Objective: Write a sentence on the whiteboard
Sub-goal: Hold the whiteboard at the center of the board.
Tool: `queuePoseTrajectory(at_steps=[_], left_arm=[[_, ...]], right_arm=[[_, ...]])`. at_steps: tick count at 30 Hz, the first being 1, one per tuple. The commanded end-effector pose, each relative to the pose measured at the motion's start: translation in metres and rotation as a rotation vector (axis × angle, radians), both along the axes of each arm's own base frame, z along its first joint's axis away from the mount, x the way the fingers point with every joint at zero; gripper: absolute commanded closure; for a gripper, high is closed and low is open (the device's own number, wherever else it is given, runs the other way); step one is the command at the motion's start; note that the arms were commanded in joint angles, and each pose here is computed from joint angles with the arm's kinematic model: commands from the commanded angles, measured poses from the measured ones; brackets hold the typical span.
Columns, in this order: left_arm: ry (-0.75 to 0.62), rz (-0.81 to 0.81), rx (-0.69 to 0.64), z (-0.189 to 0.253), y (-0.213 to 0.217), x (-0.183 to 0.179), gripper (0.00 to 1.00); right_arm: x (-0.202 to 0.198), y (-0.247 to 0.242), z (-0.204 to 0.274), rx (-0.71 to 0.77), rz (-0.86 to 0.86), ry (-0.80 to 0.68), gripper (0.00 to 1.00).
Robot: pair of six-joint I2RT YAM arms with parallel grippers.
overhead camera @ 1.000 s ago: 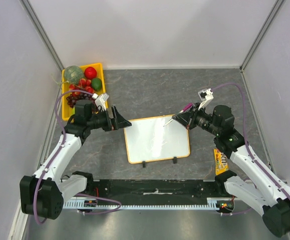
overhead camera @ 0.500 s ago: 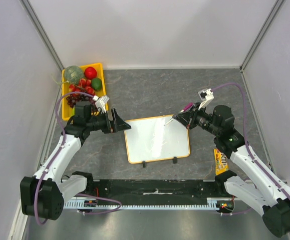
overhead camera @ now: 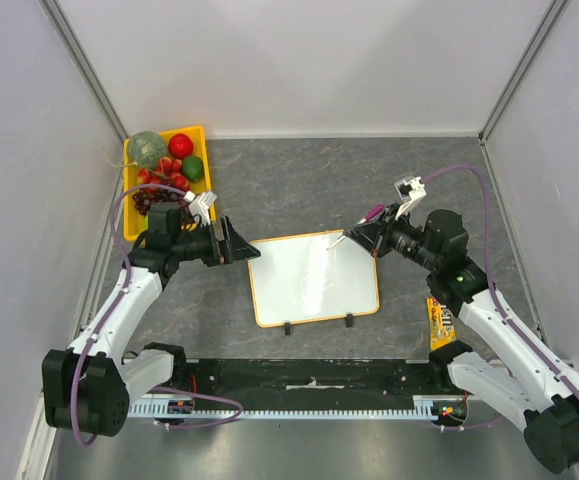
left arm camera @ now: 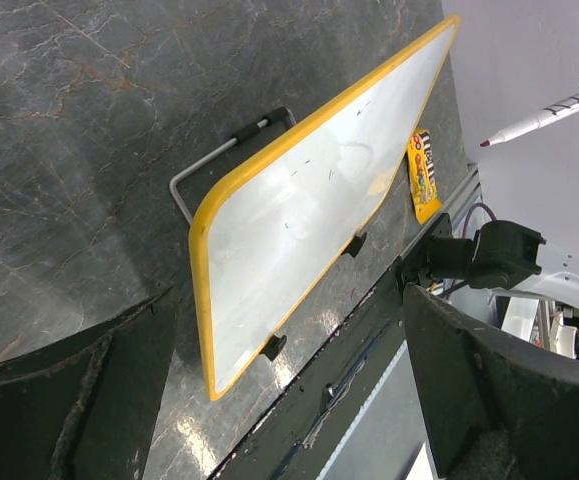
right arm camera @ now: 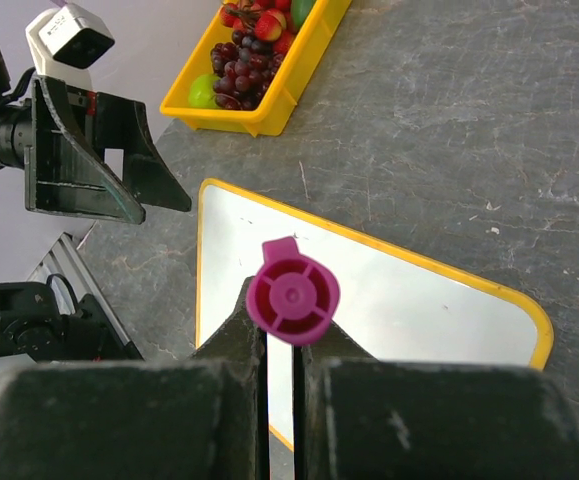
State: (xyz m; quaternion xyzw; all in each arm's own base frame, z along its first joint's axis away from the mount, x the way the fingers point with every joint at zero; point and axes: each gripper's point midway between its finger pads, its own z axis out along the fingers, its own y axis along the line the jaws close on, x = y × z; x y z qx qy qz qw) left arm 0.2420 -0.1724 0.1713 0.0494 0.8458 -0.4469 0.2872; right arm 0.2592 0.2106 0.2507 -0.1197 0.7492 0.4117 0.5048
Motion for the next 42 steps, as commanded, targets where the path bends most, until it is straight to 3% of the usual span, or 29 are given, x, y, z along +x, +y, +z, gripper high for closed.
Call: queuePoseTrajectory(at_steps=[1, 11, 24, 31, 35, 39, 42], left_arm=[[-0.021, -0.036, -0.019, 0.001, -0.001, 0.0, 0.05], [-0.014, -0.01, -0.015, -0.002, 0.005, 0.002, 0.07], [0.044, -0.054, -0.089, -0.007, -0.004, -0.001, 0.11], [0.068, 0.024, -0.023, -0.016, 0.004, 0.008, 0.09], [0.044, 0.102, -0.051, -0.009, 0.006, 0.016, 0.09], [-0.061, 0.177, -0.062, -0.025, 0.013, 0.02, 0.08], [-0.102, 0.205, -0.145, -0.041, 0.01, 0.011, 0.05]], right_arm=[[0.003, 0.005, 0.008, 0.013, 0.028, -0.052, 1.0], [-0.014, 0.018, 0.023, 0.087, 0.14, -0.14, 1.0], [-0.018, 0.037, 0.028, 0.132, 0.187, -0.146, 1.0], [-0.022, 0.053, 0.027, 0.133, 0.207, -0.133, 1.0], [-0.022, 0.055, 0.021, 0.13, 0.201, -0.114, 1.0], [-0.023, 0.051, 0.024, 0.117, 0.19, -0.119, 1.0], [-0.022, 0.049, 0.023, 0.099, 0.177, -0.124, 1.0]])
